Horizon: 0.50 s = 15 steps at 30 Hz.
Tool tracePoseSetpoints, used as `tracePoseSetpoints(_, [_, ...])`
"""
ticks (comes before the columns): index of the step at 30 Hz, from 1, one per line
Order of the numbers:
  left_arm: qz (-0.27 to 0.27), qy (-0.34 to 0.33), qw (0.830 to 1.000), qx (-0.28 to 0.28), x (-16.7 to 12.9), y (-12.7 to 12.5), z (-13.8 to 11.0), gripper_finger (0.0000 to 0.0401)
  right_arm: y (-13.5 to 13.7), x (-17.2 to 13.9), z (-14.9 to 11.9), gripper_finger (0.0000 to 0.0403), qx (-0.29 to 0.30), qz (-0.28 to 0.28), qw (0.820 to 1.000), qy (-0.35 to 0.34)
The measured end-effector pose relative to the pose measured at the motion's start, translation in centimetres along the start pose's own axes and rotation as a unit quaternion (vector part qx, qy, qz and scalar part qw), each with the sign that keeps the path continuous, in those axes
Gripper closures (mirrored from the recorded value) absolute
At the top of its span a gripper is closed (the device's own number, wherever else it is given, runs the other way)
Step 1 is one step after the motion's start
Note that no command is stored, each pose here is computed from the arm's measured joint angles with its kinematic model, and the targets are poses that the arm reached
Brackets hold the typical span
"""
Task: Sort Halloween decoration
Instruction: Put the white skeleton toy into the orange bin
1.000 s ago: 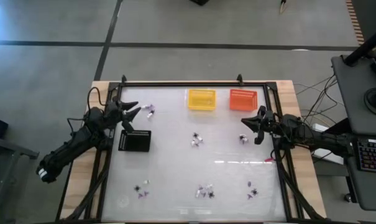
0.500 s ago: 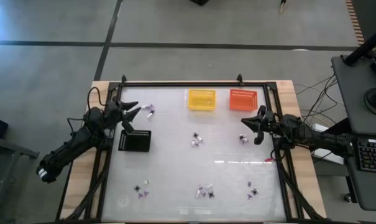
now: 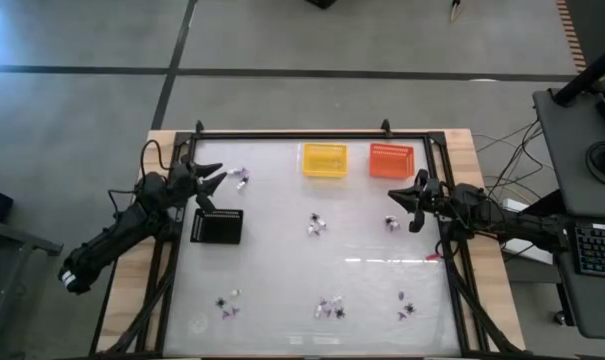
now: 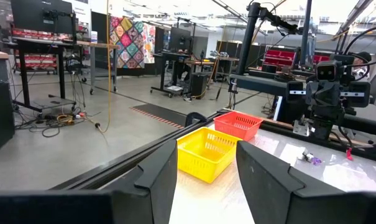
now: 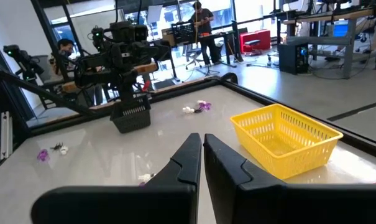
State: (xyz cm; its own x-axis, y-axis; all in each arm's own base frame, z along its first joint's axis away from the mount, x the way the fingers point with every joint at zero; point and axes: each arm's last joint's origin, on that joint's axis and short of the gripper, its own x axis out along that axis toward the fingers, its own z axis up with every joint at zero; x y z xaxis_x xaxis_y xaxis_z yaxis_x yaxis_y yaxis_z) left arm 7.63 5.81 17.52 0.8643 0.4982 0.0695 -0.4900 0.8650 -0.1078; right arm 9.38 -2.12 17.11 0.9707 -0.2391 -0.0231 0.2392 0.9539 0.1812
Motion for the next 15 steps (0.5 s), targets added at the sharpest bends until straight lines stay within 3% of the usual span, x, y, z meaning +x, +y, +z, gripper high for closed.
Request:
tracePoseSetpoints(2, [0.000, 0.000, 1.000, 0.000, 0.00, 0.00, 0.00, 0.0253, 0.00, 0.00, 0.00, 0.0390, 0.006, 0.000, 1.000, 0.000])
tracePoseSetpoints(7, [0.000, 0.000, 1.000, 0.000, 0.00, 0.00, 0.00, 0.0253, 0.00, 0.00, 0.00, 0.0390, 0.082, 0.000, 0.997, 0.000])
tracePoseSetpoints(15, [0.000, -0.002, 1.000, 0.000, 0.00, -0.01, 0.03, 0.0253, 0.00, 0.00, 0.00, 0.0390, 0.097, 0.000, 0.995, 0.000])
